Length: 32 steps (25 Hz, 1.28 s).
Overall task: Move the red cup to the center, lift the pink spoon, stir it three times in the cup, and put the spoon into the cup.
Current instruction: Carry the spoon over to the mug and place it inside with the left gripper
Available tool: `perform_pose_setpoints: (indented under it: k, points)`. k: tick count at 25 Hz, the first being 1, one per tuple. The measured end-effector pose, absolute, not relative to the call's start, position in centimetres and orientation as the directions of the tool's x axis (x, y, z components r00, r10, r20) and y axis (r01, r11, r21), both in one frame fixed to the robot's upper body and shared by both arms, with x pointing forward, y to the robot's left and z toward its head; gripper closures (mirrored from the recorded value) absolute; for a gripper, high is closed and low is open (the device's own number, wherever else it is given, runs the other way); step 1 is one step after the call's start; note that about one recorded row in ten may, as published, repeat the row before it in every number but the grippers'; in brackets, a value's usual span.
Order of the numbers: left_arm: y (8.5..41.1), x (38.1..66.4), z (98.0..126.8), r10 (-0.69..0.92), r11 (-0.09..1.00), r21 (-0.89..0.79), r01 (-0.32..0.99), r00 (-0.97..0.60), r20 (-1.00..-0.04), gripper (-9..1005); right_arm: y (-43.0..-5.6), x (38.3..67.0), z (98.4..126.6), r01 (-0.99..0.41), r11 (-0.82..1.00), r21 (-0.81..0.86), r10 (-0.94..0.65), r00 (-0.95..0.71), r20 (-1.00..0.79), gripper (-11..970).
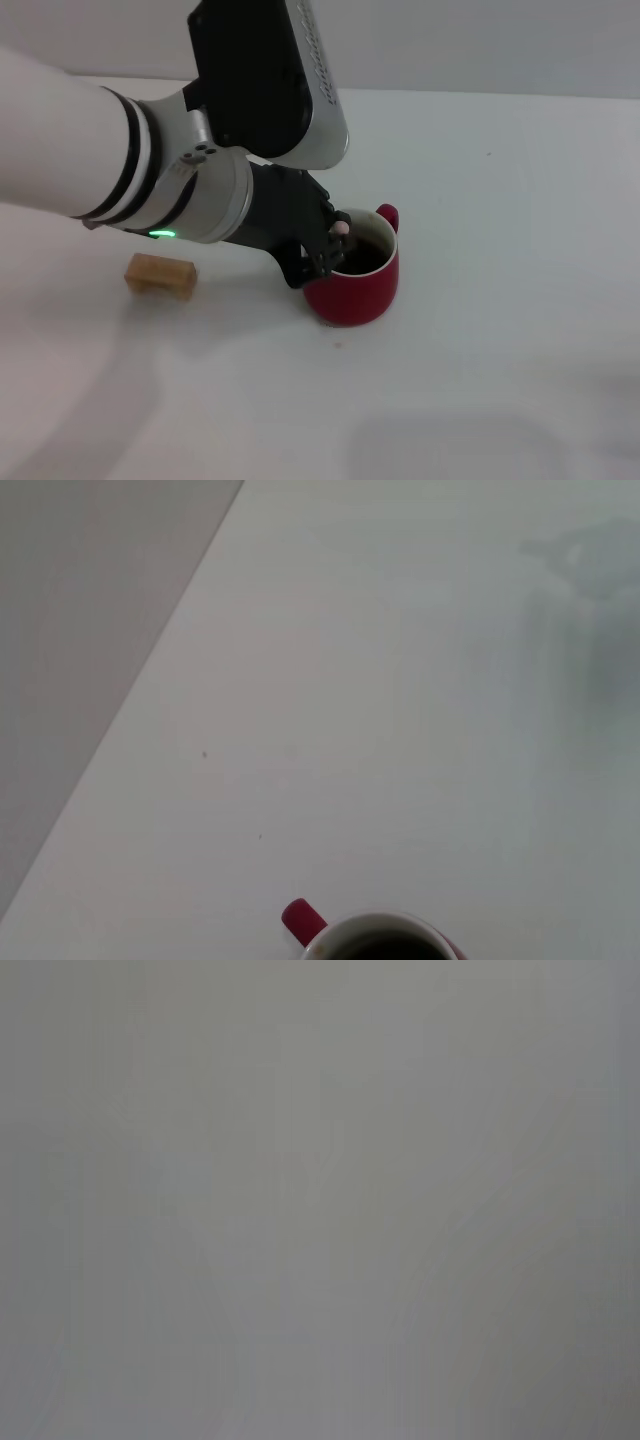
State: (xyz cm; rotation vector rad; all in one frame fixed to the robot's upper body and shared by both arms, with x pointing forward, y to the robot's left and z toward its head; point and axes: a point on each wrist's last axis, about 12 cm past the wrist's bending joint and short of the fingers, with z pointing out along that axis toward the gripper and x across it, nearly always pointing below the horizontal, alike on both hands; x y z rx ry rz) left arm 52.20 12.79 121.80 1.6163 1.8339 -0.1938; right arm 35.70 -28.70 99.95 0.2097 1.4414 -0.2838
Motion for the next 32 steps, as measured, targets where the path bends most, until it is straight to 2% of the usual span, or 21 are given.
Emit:
perform_pose_setpoints:
  k: [14,32]
  points:
    - [14.3,51.4,122.1,0.824,0.273,0.331,0.903,-0.041,-0.566,850,-28.5,36.1,100.0,0.302,0.953,-0.027,-0.064,0.113,-0.992,960]
    - [12.1,52.9,121.9,0.805,0.252,0.346,0.904,0.002,-0.594,852,-28.6,35.2,99.8,0.307,0.951,-0.033,-0.065,0.094,-0.993,960]
